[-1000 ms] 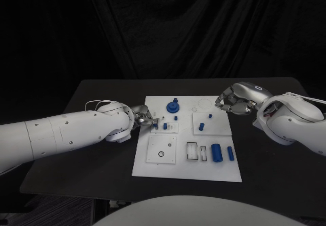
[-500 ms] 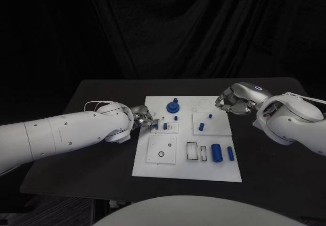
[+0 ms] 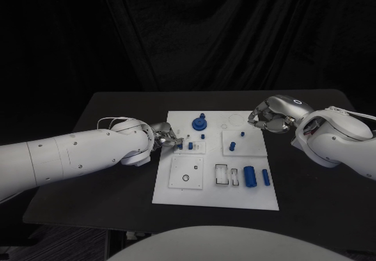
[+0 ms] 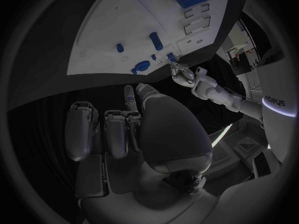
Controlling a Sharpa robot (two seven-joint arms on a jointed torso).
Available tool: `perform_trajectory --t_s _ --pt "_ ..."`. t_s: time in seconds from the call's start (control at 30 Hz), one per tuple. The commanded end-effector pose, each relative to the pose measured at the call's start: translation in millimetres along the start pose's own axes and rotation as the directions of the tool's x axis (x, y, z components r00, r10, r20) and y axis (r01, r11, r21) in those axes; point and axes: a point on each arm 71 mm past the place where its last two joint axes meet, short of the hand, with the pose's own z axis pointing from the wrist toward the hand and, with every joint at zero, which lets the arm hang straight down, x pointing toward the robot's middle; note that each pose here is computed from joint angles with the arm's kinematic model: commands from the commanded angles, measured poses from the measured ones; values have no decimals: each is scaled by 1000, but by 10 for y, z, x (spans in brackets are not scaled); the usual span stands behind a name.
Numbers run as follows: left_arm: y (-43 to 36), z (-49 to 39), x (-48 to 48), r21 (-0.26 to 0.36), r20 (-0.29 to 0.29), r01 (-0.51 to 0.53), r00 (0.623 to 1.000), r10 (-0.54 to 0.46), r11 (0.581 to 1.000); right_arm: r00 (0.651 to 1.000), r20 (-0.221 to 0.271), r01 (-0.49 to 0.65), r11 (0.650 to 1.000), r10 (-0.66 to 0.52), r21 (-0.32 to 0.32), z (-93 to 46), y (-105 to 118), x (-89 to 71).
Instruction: Assemble the parts on the task board
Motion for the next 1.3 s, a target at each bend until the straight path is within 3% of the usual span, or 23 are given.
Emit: perform_trajectory --t_s 0.03,1.3 --pt "58 6 165 -28 -72 -14 997 12 999 1000 -10 1 1000 -1 19 -5 -12 16" --pt "112 -16 190 -38 -59 0 998 -2 999 1000 -29 5 1000 -4 29 -7 -27 29"
